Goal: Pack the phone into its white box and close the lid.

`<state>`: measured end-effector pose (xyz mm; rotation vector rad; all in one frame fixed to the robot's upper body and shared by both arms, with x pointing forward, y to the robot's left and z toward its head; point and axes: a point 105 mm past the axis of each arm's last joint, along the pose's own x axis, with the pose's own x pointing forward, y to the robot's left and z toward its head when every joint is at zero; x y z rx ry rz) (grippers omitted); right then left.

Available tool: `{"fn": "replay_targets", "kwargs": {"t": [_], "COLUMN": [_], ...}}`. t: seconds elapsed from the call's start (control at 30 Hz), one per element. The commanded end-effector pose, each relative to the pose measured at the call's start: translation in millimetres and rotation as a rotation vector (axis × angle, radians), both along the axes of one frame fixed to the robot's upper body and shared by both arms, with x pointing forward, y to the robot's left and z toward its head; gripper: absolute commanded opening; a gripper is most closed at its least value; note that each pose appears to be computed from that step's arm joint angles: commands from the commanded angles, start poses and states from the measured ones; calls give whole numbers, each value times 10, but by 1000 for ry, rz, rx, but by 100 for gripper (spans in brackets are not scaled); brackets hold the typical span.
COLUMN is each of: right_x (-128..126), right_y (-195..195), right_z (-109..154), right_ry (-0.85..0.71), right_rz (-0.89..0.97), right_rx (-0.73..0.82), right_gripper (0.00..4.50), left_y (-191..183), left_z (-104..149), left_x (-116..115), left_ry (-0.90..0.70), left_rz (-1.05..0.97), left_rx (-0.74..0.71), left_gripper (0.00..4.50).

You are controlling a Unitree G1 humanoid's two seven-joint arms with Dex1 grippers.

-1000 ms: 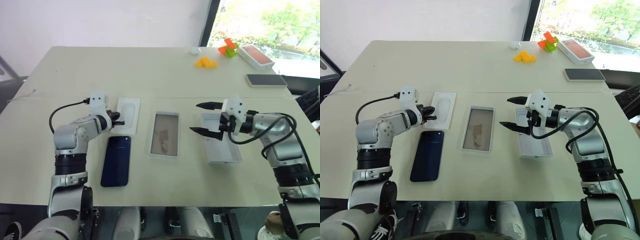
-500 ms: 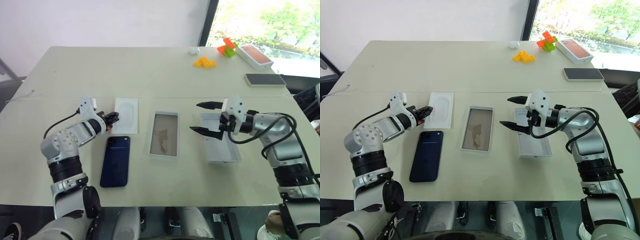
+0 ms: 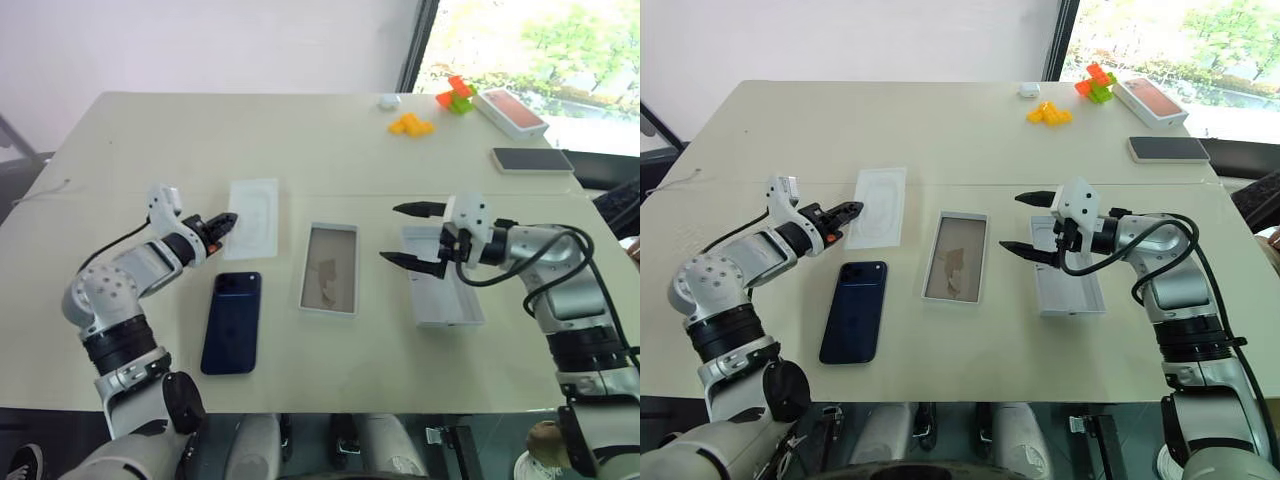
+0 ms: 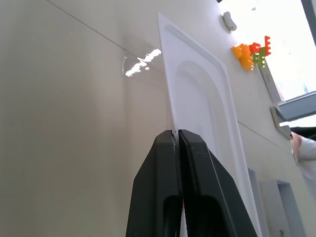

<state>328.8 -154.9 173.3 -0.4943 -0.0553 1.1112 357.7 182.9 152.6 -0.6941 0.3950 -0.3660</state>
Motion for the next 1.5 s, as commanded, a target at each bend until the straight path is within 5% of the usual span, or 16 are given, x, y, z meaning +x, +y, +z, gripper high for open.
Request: {"fn": "replay_targets", "kwargs": {"t": [0.03, 0.43, 0.7, 1.4, 1.5], "right_x": [-69, -249, -230, -240, -239], "right_y": [-123, -322, -306, -282, -282], "right_z": [96, 51, 31, 12, 12], "right_ry": [8, 62, 57, 30, 26], "right_rz": [17, 48, 31, 2, -1], "right_rx": [9, -37, -34, -30, -31], "right_gripper": [450, 450, 450, 450, 450], "left_y": [-347, -950, -1052, -1305, -1326], "left_z": [252, 4, -133, -236, -235], "left_x": [-66, -241, -315, -269, -281], "left_ry": [-82, 19, 2, -14, -12], "left_rz": [-91, -232, -259, -259, -273], "left_rx": [28, 100, 279, 300, 300], "left_gripper": [3, 3, 3, 3, 105]}}
